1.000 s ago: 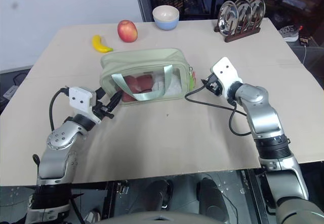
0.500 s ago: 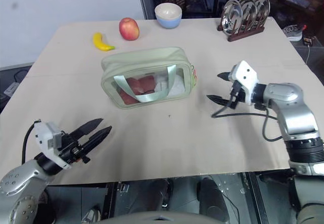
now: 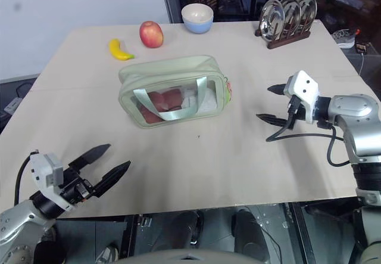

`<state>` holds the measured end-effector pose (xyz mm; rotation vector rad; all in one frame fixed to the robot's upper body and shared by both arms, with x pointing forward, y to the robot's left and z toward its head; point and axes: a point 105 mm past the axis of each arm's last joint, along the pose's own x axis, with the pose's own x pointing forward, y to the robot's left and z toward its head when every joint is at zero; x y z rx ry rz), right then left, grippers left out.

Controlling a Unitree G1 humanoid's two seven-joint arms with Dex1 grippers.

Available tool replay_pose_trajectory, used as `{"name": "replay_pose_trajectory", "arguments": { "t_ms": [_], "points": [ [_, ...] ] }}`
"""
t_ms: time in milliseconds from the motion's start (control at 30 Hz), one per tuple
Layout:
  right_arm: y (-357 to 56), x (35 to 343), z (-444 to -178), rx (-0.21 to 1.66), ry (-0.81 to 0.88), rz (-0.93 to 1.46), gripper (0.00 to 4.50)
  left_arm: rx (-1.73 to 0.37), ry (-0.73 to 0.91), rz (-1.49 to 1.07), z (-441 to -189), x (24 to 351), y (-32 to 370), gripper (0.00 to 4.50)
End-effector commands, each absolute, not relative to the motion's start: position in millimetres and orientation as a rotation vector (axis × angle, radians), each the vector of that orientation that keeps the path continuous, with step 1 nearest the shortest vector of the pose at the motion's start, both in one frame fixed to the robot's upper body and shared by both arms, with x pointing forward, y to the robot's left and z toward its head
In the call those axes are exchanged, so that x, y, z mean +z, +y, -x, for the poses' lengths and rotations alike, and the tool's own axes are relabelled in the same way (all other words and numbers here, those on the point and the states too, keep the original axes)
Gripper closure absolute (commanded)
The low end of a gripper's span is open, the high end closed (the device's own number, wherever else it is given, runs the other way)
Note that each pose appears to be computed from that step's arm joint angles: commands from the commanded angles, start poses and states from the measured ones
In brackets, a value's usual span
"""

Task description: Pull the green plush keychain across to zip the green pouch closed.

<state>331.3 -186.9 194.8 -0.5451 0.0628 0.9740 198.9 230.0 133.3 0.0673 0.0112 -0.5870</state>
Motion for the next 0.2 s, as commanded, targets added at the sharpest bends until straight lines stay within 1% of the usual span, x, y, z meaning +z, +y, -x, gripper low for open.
{"name": "replay_pose_trajectory", "arguments": {
  "t_ms": [33, 200],
  "points": [
    [-189.3, 213.2, -325.0, 0.933, -0.004, 0.560, 0.00, -0.579, -0.013, -0.088, -197.9, 141.8, 229.2, 0.01],
    [-190.3, 213.1, -319.6, 0.906, -0.004, 0.542, 0.00, -0.601, 0.018, -0.091, -195.2, 138.5, 227.9, 0.01]
  ]
}}
